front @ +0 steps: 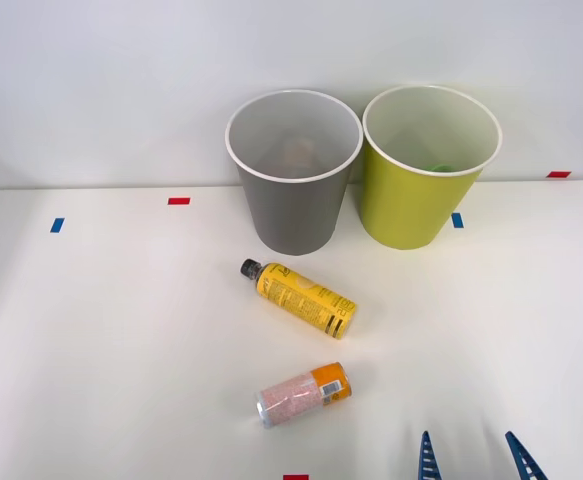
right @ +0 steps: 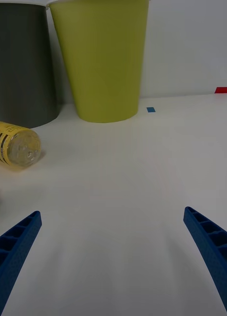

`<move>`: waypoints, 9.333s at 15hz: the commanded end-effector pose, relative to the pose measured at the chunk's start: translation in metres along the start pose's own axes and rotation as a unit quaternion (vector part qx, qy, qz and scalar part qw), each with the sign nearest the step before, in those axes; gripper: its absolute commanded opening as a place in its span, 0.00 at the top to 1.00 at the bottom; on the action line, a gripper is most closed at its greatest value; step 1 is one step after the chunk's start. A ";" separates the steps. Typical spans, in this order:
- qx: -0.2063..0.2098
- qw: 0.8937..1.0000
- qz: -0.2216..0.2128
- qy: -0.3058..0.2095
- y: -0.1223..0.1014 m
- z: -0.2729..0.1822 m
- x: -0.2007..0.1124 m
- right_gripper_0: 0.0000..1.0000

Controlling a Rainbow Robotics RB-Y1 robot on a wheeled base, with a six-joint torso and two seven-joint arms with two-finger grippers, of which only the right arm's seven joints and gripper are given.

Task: Put cans in the gray bin, plastic bottles in the light green bin

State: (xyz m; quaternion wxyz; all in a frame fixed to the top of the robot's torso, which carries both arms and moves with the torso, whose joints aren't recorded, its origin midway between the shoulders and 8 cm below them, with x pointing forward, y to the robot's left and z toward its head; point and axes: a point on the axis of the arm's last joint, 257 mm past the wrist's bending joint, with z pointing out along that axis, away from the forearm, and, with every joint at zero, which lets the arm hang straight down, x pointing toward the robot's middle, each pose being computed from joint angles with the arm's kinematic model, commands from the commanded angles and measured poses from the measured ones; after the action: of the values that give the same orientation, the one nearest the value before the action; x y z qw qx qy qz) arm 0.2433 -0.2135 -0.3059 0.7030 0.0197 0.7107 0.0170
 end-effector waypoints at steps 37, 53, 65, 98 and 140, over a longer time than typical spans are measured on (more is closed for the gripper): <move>0.000 1.000 0.000 0.000 0.000 0.000 0.000 0.00; 0.000 1.000 0.000 0.000 0.000 0.000 0.000 0.00; -0.043 0.997 -0.026 0.051 0.008 0.029 -0.020 0.00; -0.403 0.725 -0.481 0.285 0.124 0.069 -0.075 0.00; -0.561 0.537 -0.577 0.252 0.185 0.028 -0.030 0.00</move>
State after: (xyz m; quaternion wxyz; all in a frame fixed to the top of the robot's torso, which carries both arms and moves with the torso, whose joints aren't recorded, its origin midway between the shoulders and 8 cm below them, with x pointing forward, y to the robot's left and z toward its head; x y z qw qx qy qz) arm 0.2729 -0.0327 -0.2655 0.2198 -0.7954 0.5647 0.0089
